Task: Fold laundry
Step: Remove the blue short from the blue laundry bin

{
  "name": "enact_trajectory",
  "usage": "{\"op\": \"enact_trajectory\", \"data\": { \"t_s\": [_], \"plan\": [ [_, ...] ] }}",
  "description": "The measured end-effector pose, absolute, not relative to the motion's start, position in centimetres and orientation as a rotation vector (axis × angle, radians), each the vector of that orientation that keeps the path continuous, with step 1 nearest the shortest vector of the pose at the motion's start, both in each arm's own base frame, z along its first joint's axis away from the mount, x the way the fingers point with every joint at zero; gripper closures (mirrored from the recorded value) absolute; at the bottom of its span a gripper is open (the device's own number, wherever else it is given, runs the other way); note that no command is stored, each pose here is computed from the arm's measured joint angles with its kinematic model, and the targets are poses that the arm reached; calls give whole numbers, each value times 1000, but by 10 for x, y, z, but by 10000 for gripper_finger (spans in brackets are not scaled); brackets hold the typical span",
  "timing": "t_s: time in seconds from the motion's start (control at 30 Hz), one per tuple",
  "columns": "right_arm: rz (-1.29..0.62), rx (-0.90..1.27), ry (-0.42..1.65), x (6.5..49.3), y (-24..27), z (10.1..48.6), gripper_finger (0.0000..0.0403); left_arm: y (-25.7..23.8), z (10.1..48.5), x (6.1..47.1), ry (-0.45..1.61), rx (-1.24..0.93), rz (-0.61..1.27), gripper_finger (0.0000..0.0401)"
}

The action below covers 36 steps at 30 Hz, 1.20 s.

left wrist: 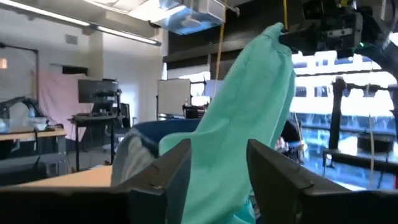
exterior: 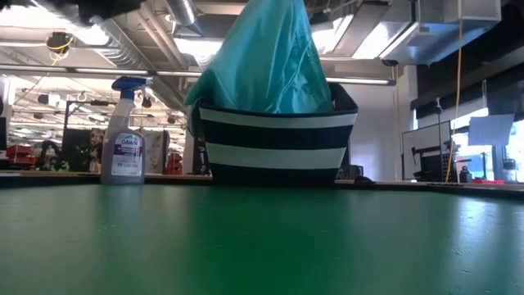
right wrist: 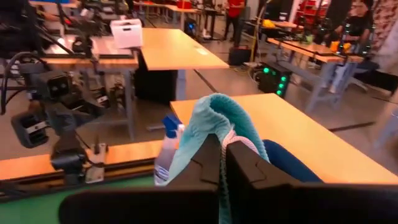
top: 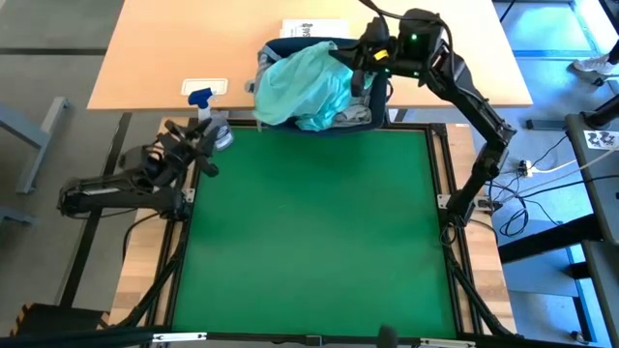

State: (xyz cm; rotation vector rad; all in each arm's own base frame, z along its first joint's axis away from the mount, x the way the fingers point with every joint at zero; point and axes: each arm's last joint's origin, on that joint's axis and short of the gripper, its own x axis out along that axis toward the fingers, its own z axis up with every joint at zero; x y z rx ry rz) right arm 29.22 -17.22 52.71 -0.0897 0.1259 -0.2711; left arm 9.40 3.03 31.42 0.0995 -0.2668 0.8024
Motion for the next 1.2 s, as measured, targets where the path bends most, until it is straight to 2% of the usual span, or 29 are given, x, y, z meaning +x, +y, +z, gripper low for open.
{"op": "enact_trajectory", "data": {
  "t_s": [0.27, 0.43, 0.6, 0.77, 0.93, 1.2],
  "plan": [
    [-150, -100, 123, 301, -160, 525, 396, 39, 387, 143, -90, 169, 774, 209],
    [-104, -130, 131, 309, -147, 523, 396, 48, 427, 174, 10, 196, 740, 213],
    [-68, -137, 138, 319, -136, 520, 396, 53, 454, 202, 9, 207, 620, 221],
    [-30, -132, 165, 328, -126, 514, 396, 58, 465, 229, 42, 265, 595, 223],
    [5, -151, 170, 336, -117, 511, 396, 61, 458, 250, 94, 287, 568, 221],
    [30, -153, 174, 340, -111, 509, 395, 70, 454, 257, 114, 288, 611, 215]
  ]
}}
